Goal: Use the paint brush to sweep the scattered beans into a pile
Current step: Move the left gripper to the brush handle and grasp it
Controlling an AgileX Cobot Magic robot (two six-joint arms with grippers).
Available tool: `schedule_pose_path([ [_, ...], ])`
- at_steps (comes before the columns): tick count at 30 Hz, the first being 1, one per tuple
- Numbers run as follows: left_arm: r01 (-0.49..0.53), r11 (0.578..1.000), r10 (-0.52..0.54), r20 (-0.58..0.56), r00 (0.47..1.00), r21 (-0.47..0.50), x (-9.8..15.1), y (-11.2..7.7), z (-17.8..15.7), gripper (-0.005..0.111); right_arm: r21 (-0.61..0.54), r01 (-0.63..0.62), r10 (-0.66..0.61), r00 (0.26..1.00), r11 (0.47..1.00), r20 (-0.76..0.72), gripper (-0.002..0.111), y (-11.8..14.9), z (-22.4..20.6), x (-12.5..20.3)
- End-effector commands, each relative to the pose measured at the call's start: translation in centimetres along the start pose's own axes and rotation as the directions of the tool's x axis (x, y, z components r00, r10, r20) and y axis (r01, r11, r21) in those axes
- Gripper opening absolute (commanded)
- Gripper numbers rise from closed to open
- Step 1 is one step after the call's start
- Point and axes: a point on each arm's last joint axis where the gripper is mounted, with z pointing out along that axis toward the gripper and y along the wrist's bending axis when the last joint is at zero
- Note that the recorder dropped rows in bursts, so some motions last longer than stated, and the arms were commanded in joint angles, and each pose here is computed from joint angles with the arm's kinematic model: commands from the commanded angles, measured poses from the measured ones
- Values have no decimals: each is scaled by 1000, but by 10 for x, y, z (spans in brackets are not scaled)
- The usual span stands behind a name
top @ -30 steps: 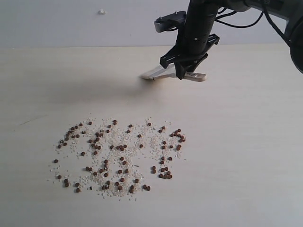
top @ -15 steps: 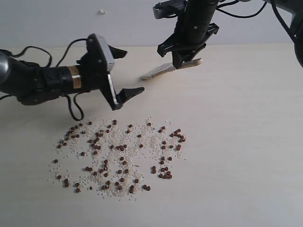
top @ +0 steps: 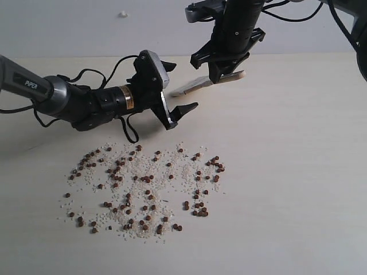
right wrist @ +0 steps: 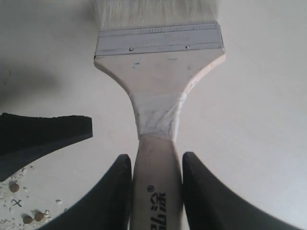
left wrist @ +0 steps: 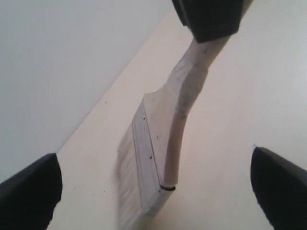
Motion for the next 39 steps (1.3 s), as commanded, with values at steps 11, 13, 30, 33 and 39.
schedule_pose_path([
  [11,-26,999,27,31,999,-32,7,5,18,104,5,-4,4,1000,1000,25,0,-2,-9,-2],
  [13,-35,999,36,33,999,-27,8,3,21,104,5,-4,4,1000,1000,25,0,-2,-9,-2],
  [30,-41,999,41,8,999,-18,15,-3,35,62,5,-4,4,1000,1000,25,0,-2,-9,-2],
  [33,-41,999,41,8,999,-18,15,-3,35,39,5,-4,4,1000,1000,25,0,-2,-9,-2],
  [39,-38,999,39,6,999,-18,15,-3,35,0,5,-4,4,1000,1000,25,0,-2,-9,-2],
])
